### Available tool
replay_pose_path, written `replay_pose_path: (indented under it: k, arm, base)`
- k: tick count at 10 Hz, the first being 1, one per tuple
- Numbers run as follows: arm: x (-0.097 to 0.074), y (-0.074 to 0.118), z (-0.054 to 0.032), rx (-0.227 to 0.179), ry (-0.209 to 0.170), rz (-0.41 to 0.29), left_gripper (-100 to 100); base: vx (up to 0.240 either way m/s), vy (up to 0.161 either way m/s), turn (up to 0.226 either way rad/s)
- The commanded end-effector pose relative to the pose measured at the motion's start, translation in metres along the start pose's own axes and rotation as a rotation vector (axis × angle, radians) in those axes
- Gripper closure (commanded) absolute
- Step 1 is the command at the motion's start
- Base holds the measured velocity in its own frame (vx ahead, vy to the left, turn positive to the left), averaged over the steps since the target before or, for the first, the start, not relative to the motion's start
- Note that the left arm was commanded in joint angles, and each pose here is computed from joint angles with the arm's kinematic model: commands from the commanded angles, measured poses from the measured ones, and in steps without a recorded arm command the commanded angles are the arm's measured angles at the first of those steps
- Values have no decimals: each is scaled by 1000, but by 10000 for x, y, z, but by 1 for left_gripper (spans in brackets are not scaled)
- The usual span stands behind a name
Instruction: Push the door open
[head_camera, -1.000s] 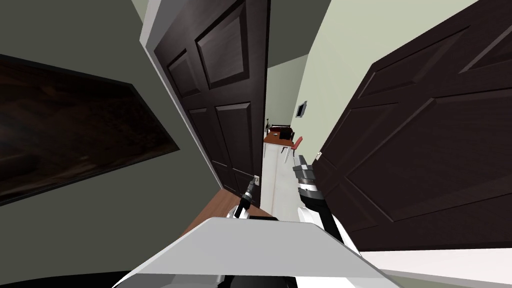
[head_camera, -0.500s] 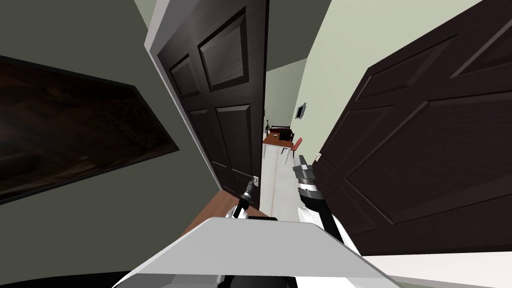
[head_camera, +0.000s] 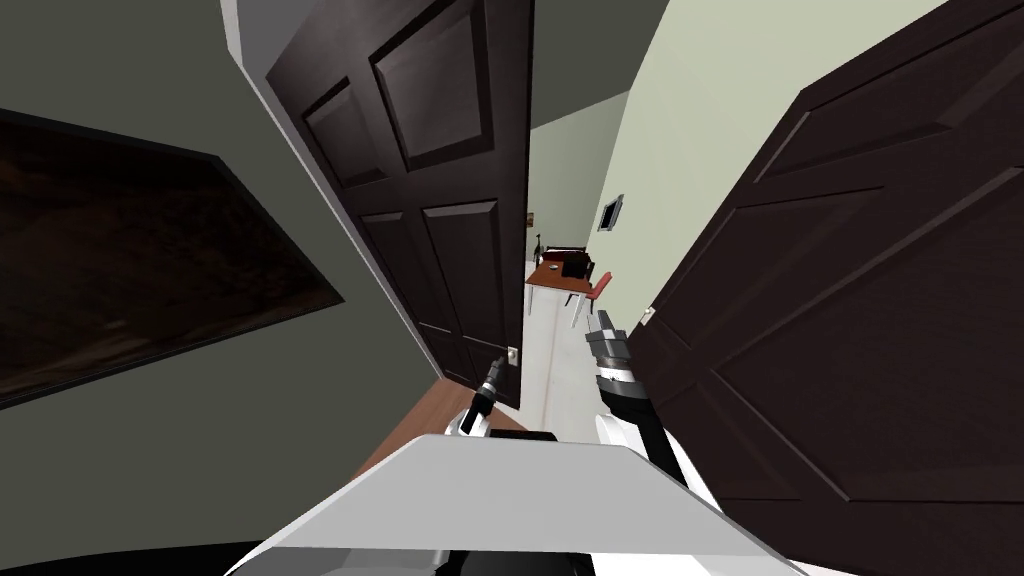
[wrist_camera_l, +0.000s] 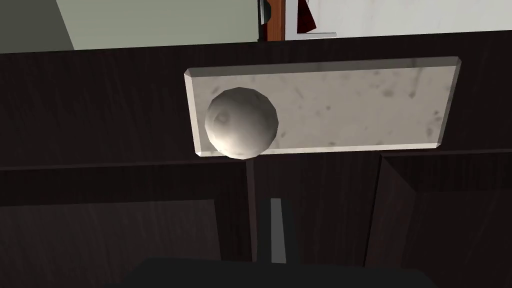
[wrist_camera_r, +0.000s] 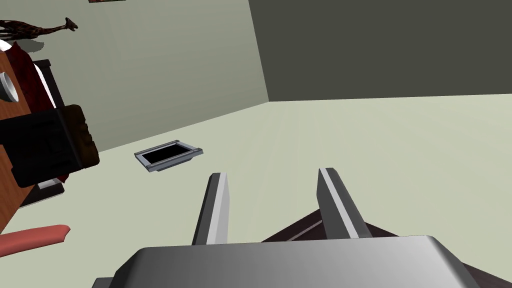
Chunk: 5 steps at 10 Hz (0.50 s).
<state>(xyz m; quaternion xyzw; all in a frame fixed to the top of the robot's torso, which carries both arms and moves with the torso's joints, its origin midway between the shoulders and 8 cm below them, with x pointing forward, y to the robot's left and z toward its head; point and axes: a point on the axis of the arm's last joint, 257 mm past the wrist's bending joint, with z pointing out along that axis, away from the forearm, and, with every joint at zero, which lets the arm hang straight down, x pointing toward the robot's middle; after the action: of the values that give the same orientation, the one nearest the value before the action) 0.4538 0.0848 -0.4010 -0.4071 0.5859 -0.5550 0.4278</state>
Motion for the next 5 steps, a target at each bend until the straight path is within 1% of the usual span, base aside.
replay_pose_path:
  k: [1, 3, 4, 5]
  arm:
    - [-17, 5, -9, -2, 1, 4, -100]
    - [2, -9, -4, 0, 4, 1, -100]
    - [36, -23, 5, 3, 6, -6, -100]
    - [110, -51, 23, 8, 9, -19, -100]
  base:
    - [-169, 37, 11]
    - [-206, 35, 30]
    - [-203, 41, 25]
    - [-213, 17, 31]
